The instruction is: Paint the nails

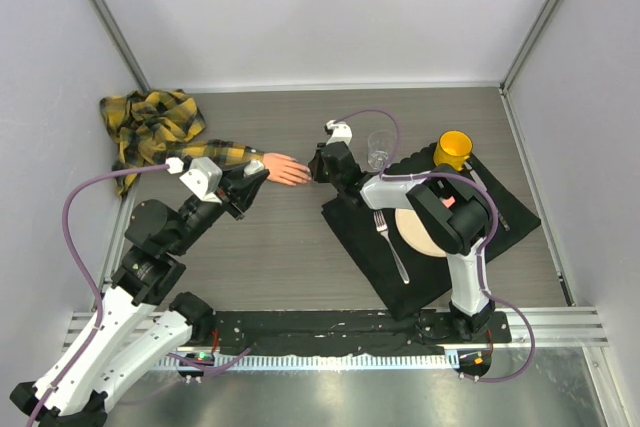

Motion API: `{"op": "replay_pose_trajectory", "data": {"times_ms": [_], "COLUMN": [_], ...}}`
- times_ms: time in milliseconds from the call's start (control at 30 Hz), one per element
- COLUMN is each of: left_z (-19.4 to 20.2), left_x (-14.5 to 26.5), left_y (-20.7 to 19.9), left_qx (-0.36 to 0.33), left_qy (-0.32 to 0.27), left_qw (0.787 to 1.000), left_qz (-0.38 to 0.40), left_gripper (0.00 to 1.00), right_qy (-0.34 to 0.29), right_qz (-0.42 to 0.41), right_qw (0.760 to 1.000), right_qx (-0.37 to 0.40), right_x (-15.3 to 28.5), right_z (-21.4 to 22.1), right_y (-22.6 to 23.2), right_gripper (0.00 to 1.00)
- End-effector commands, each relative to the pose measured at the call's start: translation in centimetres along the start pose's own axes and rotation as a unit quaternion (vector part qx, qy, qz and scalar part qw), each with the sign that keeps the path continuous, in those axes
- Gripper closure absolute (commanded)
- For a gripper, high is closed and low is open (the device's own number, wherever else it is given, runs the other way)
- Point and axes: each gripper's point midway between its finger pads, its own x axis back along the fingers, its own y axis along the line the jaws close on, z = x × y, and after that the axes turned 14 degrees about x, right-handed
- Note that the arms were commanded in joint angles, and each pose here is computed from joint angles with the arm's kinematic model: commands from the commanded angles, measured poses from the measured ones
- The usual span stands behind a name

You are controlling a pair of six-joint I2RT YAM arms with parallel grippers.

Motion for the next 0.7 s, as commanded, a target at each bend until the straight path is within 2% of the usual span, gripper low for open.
{"op": "replay_pose_trajectory", "data": {"times_ms": [0, 667], "left_z": [-1.85, -1.76], "left_x": [-0.04, -0.05], "left_y": [-0.6, -0.65], "left_qx": [-0.004, -0.003], "left_qy": [-0.025, -0.024], "left_qw": [1.0, 1.0], "left_qz": [0.011, 0.013], "left_gripper": [1.0, 1.0], "right_qy": [-0.03, -0.022], "right_qz": [0.009, 0.023], "right_qw": [0.999, 0.999], "right_qx": [-0.013, -0.012], "right_x": [-0.5, -0.71], "right_z": [-2.25, -1.95], "right_y": [0.18, -0.34], "right_gripper": [1.0, 1.0]}}
